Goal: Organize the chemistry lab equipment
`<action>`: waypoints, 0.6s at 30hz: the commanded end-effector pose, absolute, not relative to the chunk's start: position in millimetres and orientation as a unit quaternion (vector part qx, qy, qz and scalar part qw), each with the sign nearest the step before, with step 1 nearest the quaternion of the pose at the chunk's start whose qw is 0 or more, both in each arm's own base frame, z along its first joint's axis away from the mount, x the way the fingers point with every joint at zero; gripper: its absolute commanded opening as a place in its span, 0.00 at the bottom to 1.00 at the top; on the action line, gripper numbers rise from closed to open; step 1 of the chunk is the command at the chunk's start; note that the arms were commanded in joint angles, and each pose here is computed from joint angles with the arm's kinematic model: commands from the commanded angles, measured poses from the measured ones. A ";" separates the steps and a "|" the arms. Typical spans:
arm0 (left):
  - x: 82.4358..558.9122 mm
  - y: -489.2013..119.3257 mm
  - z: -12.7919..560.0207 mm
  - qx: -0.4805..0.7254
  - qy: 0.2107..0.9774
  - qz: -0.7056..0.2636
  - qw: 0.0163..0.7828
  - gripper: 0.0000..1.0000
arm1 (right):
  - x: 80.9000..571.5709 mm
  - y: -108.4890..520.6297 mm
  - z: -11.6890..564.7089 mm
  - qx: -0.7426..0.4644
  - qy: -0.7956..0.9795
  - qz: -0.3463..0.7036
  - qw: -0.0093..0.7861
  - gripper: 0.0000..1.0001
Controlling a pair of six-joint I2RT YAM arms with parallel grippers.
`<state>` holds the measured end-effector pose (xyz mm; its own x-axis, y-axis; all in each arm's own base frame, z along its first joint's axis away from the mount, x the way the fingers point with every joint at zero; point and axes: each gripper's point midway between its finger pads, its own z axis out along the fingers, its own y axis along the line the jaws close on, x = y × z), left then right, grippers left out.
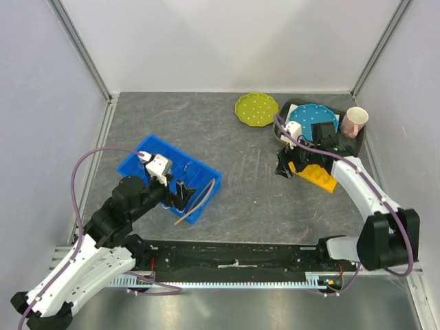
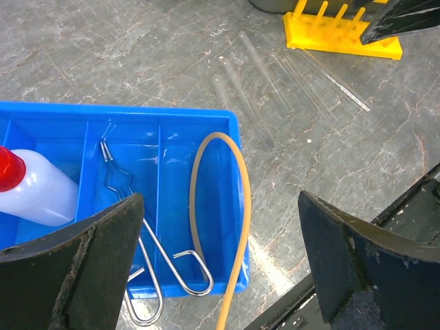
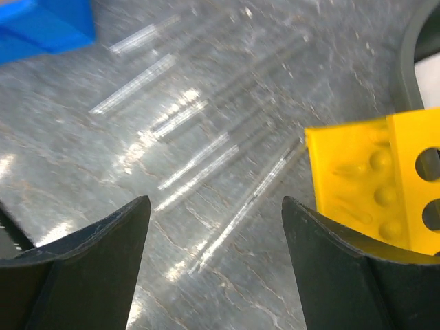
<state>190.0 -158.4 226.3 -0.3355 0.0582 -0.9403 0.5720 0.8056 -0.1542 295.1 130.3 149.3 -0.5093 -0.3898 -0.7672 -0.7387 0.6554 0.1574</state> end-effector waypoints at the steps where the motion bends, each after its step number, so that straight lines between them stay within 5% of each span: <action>1: 199.7 -155.0 248.2 0.201 0.749 -0.227 0.589 0.99 | 307.1 101.4 122.5 -0.334 0.882 0.119 0.309 0.85; 12: 196.8 -141.3 234.5 0.175 0.779 -0.204 0.567 0.98 | 335.8 96.9 70.6 -0.272 0.929 0.045 0.248 0.81; 18: 196.8 -140.1 234.5 0.172 0.779 -0.203 0.568 0.98 | 341.7 97.1 47.9 -0.264 0.937 0.028 0.226 0.62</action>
